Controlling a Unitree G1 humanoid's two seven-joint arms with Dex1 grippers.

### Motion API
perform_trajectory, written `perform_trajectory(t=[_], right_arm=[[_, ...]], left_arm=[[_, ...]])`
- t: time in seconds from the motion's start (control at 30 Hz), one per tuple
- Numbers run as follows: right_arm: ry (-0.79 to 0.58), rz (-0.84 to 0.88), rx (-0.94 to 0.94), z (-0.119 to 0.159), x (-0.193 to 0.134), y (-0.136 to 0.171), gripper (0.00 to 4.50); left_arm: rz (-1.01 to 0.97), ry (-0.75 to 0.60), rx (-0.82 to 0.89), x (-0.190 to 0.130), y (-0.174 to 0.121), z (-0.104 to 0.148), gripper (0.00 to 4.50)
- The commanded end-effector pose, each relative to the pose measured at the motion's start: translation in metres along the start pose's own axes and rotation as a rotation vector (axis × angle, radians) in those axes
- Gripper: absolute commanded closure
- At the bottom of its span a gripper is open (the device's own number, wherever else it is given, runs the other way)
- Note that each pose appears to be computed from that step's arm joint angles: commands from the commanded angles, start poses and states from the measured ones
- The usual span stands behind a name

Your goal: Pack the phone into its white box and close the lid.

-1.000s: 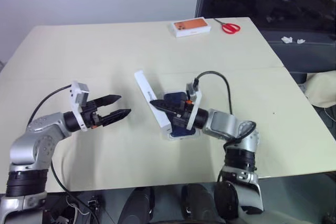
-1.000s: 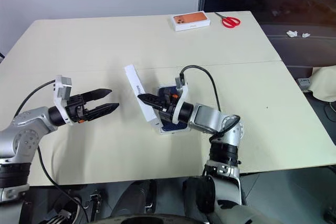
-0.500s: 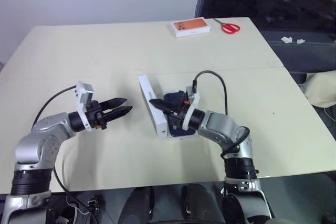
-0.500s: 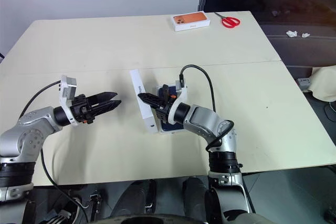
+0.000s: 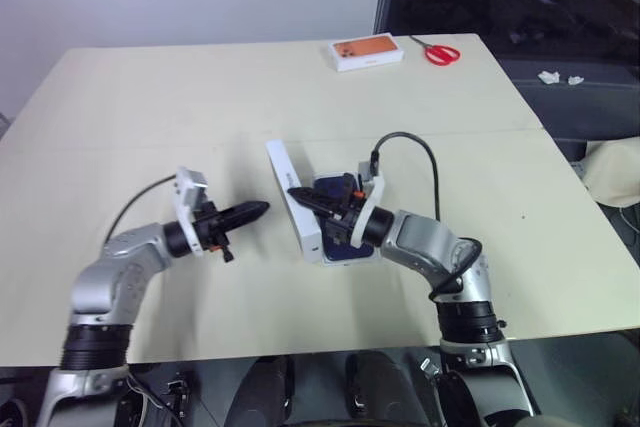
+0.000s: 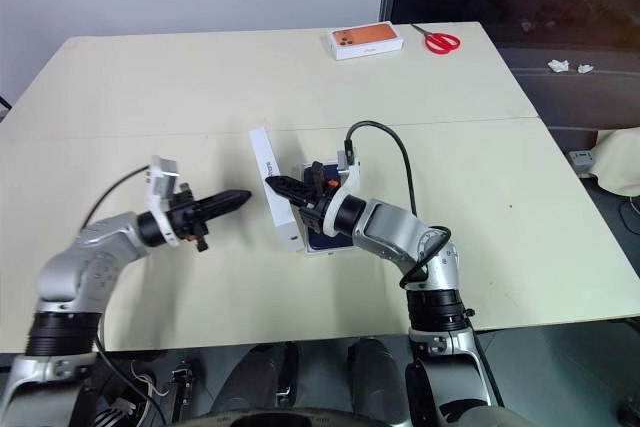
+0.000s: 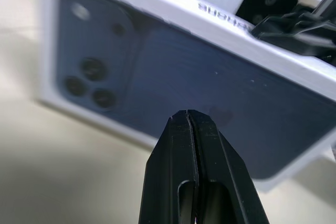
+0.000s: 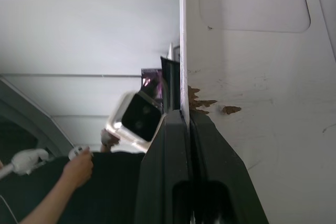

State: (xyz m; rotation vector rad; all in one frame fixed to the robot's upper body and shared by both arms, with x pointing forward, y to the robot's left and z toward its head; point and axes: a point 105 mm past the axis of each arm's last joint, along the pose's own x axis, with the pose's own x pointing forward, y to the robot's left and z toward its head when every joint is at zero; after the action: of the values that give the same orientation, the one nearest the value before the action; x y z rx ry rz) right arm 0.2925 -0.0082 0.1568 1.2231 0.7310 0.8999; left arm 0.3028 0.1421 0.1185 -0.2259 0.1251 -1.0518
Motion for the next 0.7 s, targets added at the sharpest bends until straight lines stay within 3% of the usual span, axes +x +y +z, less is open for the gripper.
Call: perform_trajectory(t=[0.03,0.13,0.2,0.3,0.53,0.7], right_arm=[[0.001,0.05,-0.017,-0.003,-0.002,0.012,4.5],[-0.001,0.052,-0.011,-0.004,-0.002,0.012,3.57],[-0.004,0.039,-0.016,-0.002,-0.003,0.011,2.68],[-0.005,0.016,-0.19,0.007,-0.01,0.012,1.2],[-0.077,0.003,-0.545,0.054,-0.05,0.039,1.2],[0.066,-0.202,-1.217,0.078,-0.073,0.025,1.2]], left_arm=[[-0.025,-0.03,0.052,0.01,-0.004,0.01,4.46],[-0.041,-0.034,0.052,0.017,-0.006,0.009,4.5],[-0.047,-0.038,0.053,0.02,-0.007,0.009,4.5],[-0.05,-0.039,0.049,0.02,-0.007,0.009,4.5],[-0.064,-0.023,0.039,0.022,-0.01,0.001,4.5],[-0.102,-0.028,0.03,0.036,-0.016,-0.003,4.5]])
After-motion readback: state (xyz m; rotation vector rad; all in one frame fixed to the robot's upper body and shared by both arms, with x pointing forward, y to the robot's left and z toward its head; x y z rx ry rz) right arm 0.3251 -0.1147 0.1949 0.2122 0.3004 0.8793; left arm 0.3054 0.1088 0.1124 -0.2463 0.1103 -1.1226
